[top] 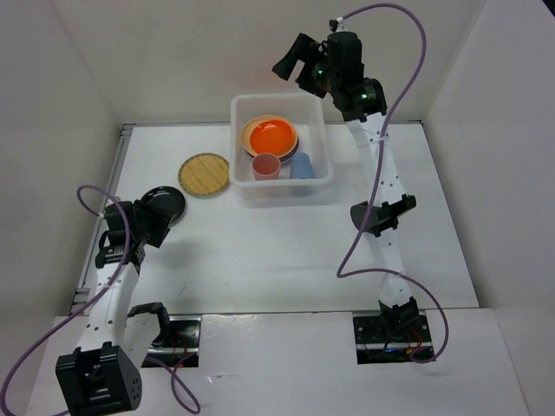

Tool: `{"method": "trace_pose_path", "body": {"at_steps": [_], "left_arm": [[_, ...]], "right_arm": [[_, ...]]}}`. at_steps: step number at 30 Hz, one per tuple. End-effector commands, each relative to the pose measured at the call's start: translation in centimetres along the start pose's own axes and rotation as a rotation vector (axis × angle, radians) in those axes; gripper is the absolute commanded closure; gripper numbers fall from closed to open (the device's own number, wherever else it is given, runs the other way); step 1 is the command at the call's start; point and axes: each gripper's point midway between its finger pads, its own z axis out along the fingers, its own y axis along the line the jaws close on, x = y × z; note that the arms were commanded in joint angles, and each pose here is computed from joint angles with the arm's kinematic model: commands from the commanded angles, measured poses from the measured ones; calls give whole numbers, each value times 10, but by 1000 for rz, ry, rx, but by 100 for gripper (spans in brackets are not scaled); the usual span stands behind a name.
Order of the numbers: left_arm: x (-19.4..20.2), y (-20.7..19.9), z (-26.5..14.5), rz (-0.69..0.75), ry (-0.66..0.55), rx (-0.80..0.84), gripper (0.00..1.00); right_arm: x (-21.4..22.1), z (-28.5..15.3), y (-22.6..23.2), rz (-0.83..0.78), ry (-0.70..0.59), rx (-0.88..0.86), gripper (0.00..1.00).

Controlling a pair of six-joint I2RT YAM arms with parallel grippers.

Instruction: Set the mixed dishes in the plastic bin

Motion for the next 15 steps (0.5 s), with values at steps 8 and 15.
{"method": "trace_pose_path", "body": {"at_steps": [8,15], "left_arm": [[-21,17,26,-274,-111,23,46],[-6,51,58,-333,-48,-65,46]], "right_arm": [[-37,-88,83,-80,-70,-230,1],[-45,-103,99,-94,-82,-310,1]]}}
